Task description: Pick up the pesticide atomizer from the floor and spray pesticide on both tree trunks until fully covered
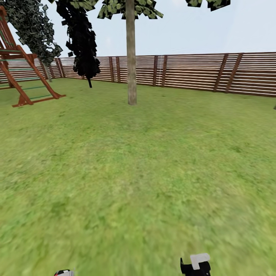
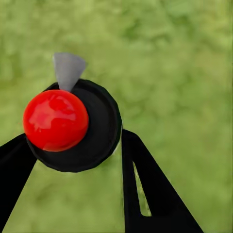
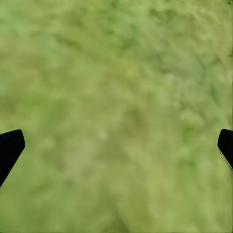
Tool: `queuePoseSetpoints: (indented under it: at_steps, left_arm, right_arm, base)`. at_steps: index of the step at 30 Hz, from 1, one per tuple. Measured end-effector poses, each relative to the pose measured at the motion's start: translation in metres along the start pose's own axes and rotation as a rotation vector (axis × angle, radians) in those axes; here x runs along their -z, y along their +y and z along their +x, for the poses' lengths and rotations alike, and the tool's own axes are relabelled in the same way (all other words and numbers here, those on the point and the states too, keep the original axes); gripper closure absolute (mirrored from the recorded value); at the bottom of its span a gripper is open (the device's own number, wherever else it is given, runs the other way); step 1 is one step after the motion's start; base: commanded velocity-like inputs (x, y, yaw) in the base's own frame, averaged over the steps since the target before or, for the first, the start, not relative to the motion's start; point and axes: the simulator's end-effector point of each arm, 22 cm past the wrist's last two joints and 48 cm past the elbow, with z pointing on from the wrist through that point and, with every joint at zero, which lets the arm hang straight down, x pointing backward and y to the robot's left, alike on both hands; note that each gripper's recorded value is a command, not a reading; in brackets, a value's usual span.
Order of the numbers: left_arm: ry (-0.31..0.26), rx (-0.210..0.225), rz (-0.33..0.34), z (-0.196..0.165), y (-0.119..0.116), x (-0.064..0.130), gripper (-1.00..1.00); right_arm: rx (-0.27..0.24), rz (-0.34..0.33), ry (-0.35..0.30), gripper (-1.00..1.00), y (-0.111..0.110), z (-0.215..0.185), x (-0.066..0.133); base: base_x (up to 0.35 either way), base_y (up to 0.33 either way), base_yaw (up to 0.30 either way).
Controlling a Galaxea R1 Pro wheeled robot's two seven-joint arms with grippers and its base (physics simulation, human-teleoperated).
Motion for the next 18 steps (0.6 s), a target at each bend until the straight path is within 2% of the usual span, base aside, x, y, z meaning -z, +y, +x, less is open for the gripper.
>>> queuePoseSetpoints:
  at_steps: [18]
  left_arm:
    - [0.001,0.001,-0.003,0.0003,0.0009,0.0001,1.00]
  right_arm:
    - [0.000,0.000,0.000,-1.00,0.0000,0.0001,0.0000]
  base:
    - [0.339,0.000,0.000]
